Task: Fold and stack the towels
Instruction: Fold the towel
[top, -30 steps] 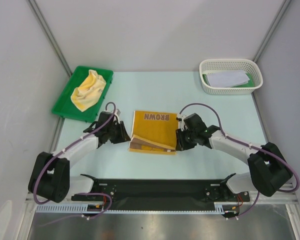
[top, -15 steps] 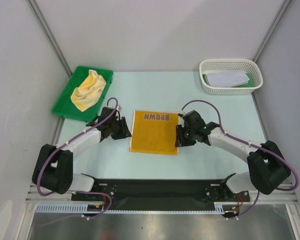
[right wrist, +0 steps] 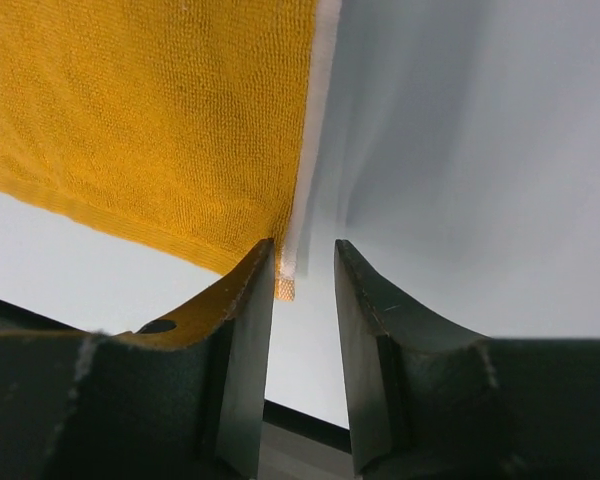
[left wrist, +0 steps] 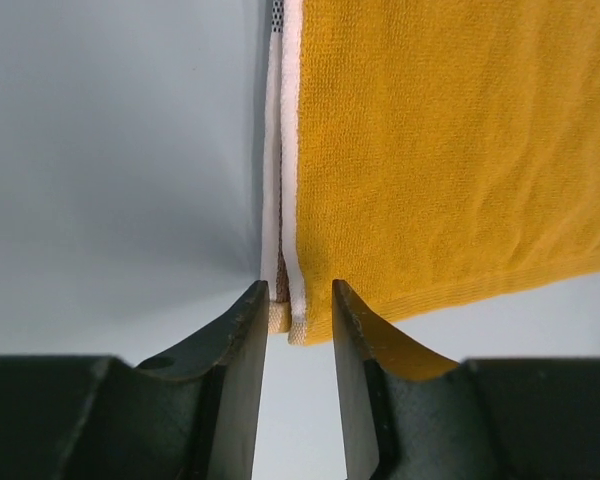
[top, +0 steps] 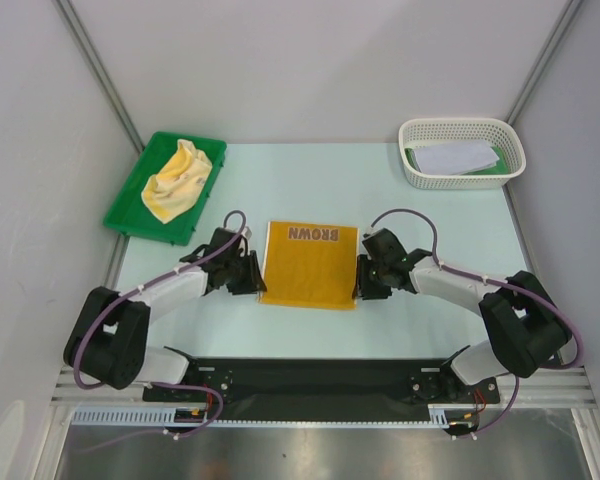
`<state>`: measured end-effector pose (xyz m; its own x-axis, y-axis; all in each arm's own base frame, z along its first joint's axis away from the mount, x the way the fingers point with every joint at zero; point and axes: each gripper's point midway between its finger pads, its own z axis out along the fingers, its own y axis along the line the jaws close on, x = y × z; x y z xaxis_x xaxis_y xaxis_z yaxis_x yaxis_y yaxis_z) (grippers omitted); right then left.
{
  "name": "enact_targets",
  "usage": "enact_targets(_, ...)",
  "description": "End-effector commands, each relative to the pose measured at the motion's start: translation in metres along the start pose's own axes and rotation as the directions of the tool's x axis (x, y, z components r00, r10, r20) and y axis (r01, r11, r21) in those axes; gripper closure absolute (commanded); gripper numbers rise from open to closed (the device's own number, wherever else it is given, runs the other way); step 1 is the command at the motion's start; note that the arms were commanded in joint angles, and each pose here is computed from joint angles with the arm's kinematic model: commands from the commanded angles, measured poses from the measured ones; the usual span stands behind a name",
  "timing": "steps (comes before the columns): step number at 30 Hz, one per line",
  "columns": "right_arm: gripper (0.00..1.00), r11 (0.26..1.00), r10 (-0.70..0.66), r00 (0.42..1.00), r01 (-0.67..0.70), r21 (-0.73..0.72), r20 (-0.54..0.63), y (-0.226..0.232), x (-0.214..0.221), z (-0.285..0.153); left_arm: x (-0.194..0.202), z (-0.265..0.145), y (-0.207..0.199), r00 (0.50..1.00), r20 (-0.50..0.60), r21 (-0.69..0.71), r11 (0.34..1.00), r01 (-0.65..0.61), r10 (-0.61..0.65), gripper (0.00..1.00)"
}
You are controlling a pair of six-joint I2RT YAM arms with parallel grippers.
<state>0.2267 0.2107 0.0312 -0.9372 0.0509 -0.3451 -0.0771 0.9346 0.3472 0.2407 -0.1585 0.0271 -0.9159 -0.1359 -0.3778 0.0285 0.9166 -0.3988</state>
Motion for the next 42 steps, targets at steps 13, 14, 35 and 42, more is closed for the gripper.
enact_targets(13,0.67,0.998,0.018,0.998,-0.015,-0.060,0.054,0.011,-0.008,-0.002,-0.005,0.007,-0.007,1.000,-0.014,0.001,1.000,-0.018,0.018,0.92)
enact_targets(14,0.67,0.998,0.020,0.998,-0.016,-0.056,0.055,0.010,-0.008,-0.002,-0.008,0.006,-0.010,1.000,-0.009,0.003,1.000,-0.021,0.021,0.96)
enact_targets(35,0.59,0.988,0.039,0.997,-0.028,-0.155,0.067,0.021,-0.003,-0.002,0.000,0.009,0.012,0.998,-0.055,-0.120,0.992,-0.032,0.025,1.00)
enact_targets(42,0.59,0.980,0.049,0.997,-0.035,-0.196,0.067,0.025,0.000,-0.002,0.008,0.012,0.013,0.997,-0.078,-0.112,0.993,-0.026,0.018,1.00)
